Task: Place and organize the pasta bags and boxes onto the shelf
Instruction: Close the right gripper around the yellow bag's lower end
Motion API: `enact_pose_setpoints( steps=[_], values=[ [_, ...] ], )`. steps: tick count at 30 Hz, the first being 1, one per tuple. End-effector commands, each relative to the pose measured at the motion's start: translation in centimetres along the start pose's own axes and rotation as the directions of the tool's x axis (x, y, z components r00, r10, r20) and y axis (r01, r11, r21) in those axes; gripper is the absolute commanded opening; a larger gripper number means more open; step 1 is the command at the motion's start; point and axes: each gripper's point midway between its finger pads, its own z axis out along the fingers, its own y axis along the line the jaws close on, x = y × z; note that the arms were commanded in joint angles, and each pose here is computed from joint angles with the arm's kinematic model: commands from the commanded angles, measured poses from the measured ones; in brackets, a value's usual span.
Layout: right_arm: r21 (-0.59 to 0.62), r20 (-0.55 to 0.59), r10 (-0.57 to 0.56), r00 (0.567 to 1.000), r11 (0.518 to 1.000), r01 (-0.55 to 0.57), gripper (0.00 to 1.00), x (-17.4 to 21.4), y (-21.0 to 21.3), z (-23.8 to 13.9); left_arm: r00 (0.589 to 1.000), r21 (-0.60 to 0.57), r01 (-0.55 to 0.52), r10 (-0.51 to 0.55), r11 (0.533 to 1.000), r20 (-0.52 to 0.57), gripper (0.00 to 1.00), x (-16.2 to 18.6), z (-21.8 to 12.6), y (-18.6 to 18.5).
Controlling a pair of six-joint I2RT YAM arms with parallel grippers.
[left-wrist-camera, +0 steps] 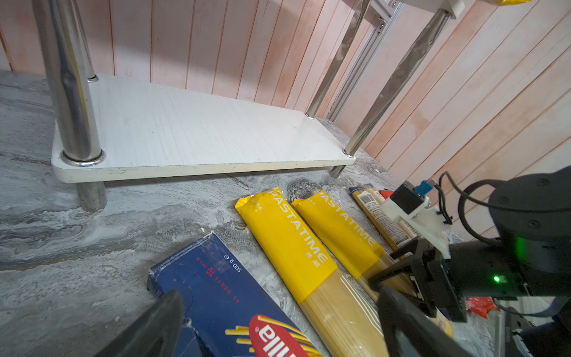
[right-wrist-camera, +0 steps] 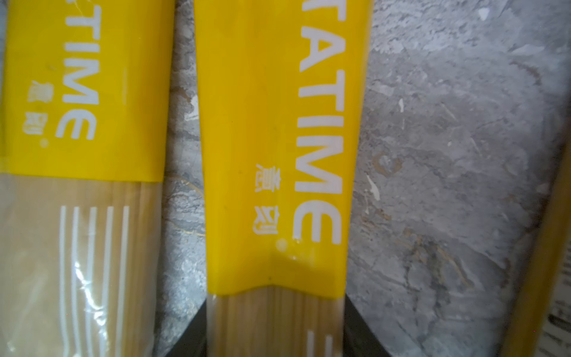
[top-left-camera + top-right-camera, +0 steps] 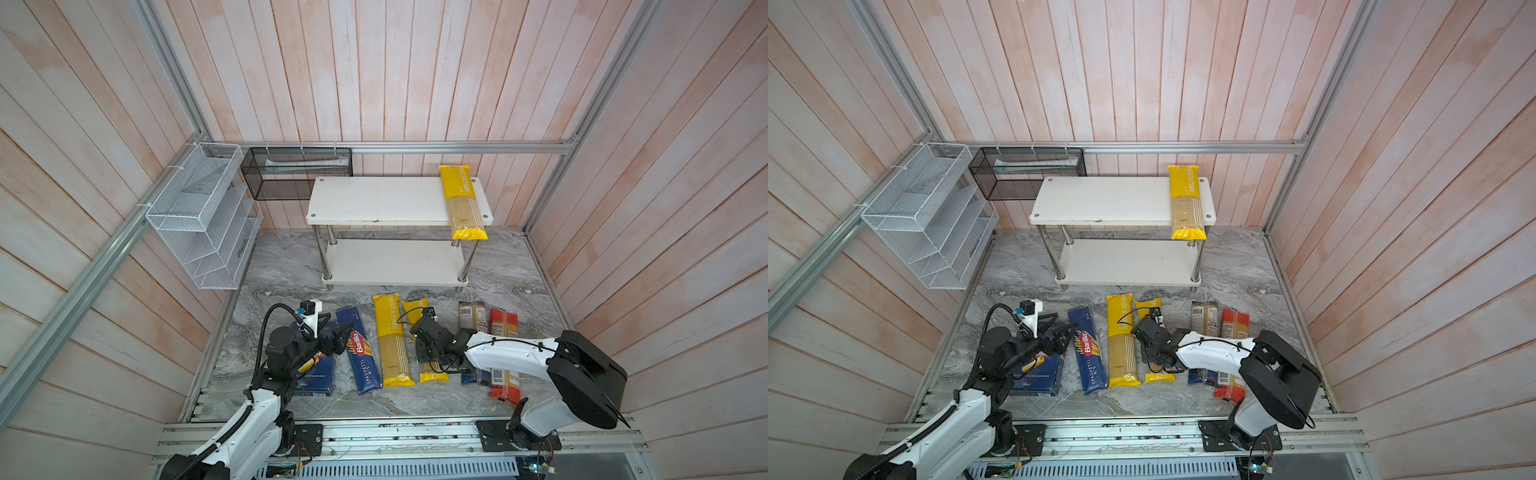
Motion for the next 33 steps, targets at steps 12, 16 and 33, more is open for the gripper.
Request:
enact_pose_setpoints(
  steps=[12,16,33],
  values=[
    [0.038,0.028,0.035,0.999,0.999,-0.036,0.49,0.3,-1.7,-1.2,1.000,0.027,-0.014,0.014,1.000,0.005,1.00,0.0,0.0,-0.6],
    [0.043,0.024,0.028,0.999,0.999,-0.029,0.70,0.4,-1.8,-1.3,1.000,0.025,-0.014,0.014,1.000,0.003,1.00,0.1,0.0,-0.5],
    [0.057,-0.004,0.001,1.000,0.998,-0.001,0.94,0.4,-1.2,0.0,1.000,0.025,-0.015,0.015,1.000,0.000,1.00,0.1,0.1,-0.5]
  ],
)
